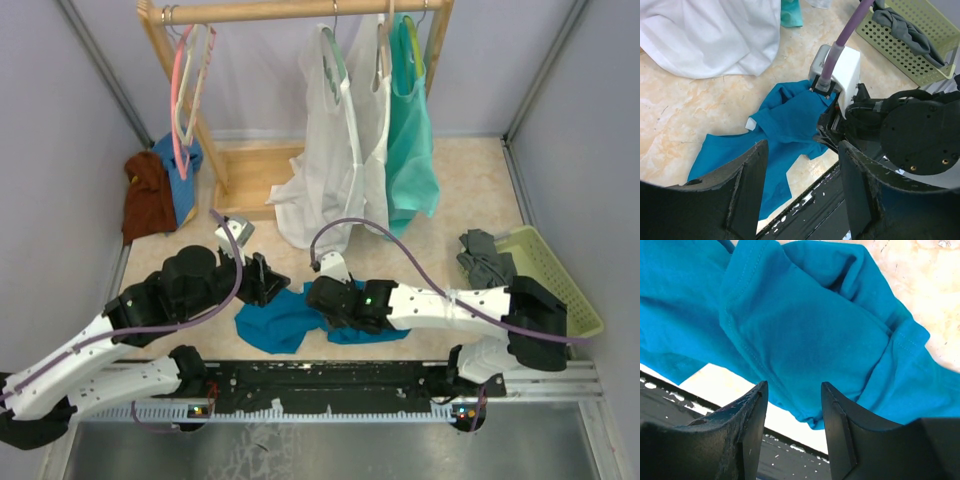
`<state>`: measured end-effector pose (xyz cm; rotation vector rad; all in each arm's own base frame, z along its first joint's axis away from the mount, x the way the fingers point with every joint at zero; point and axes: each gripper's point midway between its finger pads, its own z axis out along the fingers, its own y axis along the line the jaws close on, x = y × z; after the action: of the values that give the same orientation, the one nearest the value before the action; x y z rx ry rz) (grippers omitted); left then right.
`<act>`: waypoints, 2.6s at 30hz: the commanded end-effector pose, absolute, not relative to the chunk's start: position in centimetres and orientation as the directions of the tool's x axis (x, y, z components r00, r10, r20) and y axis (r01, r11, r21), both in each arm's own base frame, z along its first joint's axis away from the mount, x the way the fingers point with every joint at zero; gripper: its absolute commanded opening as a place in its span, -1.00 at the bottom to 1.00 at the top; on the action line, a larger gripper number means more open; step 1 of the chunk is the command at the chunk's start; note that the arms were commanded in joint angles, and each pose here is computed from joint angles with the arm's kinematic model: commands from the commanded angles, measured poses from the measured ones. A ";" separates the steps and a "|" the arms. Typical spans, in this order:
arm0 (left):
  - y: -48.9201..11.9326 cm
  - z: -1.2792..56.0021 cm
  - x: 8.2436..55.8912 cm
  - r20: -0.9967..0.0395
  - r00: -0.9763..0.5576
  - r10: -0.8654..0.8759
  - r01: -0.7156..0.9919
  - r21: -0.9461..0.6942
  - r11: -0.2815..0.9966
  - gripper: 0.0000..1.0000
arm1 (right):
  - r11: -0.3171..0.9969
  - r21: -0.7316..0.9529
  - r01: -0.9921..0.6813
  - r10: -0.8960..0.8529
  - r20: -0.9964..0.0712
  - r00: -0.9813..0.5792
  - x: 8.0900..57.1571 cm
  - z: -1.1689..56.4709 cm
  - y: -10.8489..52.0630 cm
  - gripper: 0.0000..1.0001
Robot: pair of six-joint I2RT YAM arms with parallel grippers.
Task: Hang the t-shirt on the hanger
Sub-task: Pick up the T-shirt from the center of the board.
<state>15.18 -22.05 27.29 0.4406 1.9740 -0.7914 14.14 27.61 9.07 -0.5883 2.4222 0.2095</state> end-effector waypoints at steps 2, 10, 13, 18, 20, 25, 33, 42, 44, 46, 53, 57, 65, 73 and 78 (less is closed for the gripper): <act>-21.4 27.5 15.2 -0.867 -0.497 -0.028 0.575 -0.352 0.739 0.28 | 0.879 0.007 -0.477 -0.344 -0.683 -0.644 15.2 10.9 30.0 -0.07; -21.6 27.3 15.2 -0.865 -0.500 -0.024 0.580 -0.356 0.733 0.28 | 0.868 -0.034 -0.495 -0.395 -0.651 -0.648 14.6 8.7 30.4 0.02; -21.7 27.5 15.2 -0.866 -0.498 -0.028 0.582 -0.358 0.730 0.27 | 0.875 -0.060 -0.481 -0.402 -0.643 -0.651 14.7 8.3 30.1 -0.01; -21.7 27.4 15.1 -0.866 -0.499 -0.026 0.584 -0.358 0.728 0.28 | 0.899 -0.113 -0.423 -0.388 -0.653 -0.650 15.4 9.0 28.8 -0.60; -21.8 27.3 15.2 -0.865 -0.501 -0.022 0.583 -0.357 0.730 0.27 | 0.905 -0.128 -0.407 -0.383 -0.663 -0.643 15.7 9.6 28.2 -0.80; -22.1 26.6 15.2 -0.860 -0.509 -0.016 0.585 -0.360 0.727 0.27 | 0.920 -0.163 -0.355 -0.365 -0.683 -0.633 16.3 11.2 26.0 -1.00; -23.5 24.3 15.1 -0.843 -0.536 0.040 0.609 -0.353 0.710 0.27 | 0.963 -0.040 -0.267 -0.202 -0.764 -0.613 16.8 16.3 21.4 -1.00; -27.0 20.2 15.6 -0.828 -0.554 0.091 0.656 -0.367 0.660 0.28 | 0.952 0.076 -0.295 -0.114 -0.810 -0.576 16.8 20.5 20.0 -1.00; -27.7 19.9 15.9 -0.834 -0.544 0.089 0.666 -0.365 0.650 0.28 | 0.949 0.085 -0.302 -0.109 -0.814 -0.571 16.7 21.1 20.0 -1.00; -28.3 19.2 16.2 -0.836 -0.539 0.103 0.675 -0.356 0.646 0.28 | 0.947 0.089 -0.307 -0.109 -0.813 -0.572 16.6 21.3 19.9 -1.00; -29.1 16.8 17.7 -0.832 -0.536 0.141 0.659 -0.308 0.686 0.28 | 0.936 0.143 -0.320 -0.076 -0.809 -0.583 15.9 21.4 19.7 -1.00; -27.5 14.4 18.9 -0.792 -0.587 0.165 0.562 -0.253 0.788 0.27 | 0.932 0.166 -0.321 -0.057 -0.809 -0.584 15.6 21.8 19.3 -1.00; -25.0 12.1 18.7 -0.722 -0.670 0.172 0.445 -0.206 0.872 0.27 | 0.930 0.171 -0.326 -0.057 -0.808 -0.587 15.4 21.9 19.1 -1.00; -24.6 9.3 16.6 -0.618 -0.757 0.212 0.430 -0.226 0.874 0.15 | 0.929 0.175 -0.327 -0.053 -0.810 -0.584 15.3 22.0 18.7 -1.00; -24.0 8.0 16.0 -0.586 -0.781 0.218 0.413 -0.222 0.883 -0.11 | 0.928 0.179 -0.326 -0.047 -0.813 -0.581 15.2 22.1 18.4 -1.00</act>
<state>16.67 -24.58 8.95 0.4759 2.4324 -0.4672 14.86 18.91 21.29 -0.3140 2.1962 0.3722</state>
